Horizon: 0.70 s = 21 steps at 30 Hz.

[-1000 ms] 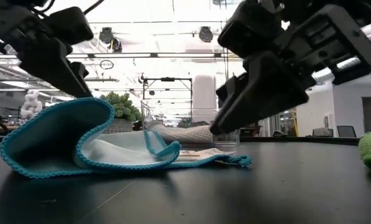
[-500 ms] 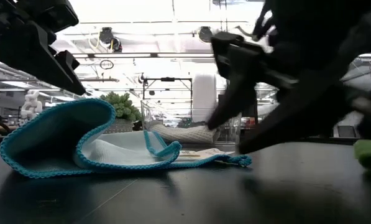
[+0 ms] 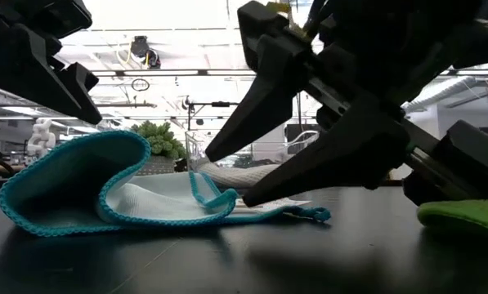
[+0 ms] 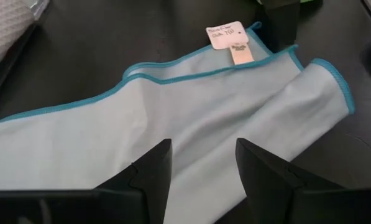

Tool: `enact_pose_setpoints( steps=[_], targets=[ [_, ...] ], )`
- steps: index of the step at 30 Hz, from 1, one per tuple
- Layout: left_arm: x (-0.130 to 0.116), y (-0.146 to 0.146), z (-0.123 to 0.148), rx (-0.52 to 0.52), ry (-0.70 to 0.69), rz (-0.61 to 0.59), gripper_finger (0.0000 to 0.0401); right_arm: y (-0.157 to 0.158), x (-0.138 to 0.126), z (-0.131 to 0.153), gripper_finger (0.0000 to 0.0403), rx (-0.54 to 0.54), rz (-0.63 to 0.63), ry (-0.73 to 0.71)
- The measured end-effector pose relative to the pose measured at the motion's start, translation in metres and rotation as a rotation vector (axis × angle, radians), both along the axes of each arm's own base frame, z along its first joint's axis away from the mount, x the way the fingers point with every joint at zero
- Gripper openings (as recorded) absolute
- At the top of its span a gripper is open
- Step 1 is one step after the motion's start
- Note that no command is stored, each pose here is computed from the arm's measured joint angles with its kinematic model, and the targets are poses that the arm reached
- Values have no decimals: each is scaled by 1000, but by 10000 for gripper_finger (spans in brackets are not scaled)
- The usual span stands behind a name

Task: Fold microfiber towels
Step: Fold the blue towel

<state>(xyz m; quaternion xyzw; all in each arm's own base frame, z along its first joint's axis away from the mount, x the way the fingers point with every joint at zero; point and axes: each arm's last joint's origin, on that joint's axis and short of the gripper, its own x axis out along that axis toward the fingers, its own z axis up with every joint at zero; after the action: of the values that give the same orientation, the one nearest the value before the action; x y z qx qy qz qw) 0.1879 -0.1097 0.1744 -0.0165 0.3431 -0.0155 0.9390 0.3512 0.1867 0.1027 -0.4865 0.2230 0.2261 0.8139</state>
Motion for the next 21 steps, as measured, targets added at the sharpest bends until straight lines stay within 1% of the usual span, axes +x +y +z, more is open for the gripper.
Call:
enact_pose_setpoints(
  steps=[4, 9, 18, 21],
  targets=[
    [0, 0, 0, 9, 1, -7, 180, 0, 0, 0, 129, -15, 13, 2],
    [0, 0, -1, 14, 6, -11, 179, -6, 2, -2, 107, 14, 37, 30],
    [0, 0, -1, 15, 8, -16, 180, -12, 4, -4, 104, 25, 36, 53],
    [-1, 0, -1, 20, 10, -24, 180, -12, 4, -5, 104, 42, 57, 62]
  ],
)
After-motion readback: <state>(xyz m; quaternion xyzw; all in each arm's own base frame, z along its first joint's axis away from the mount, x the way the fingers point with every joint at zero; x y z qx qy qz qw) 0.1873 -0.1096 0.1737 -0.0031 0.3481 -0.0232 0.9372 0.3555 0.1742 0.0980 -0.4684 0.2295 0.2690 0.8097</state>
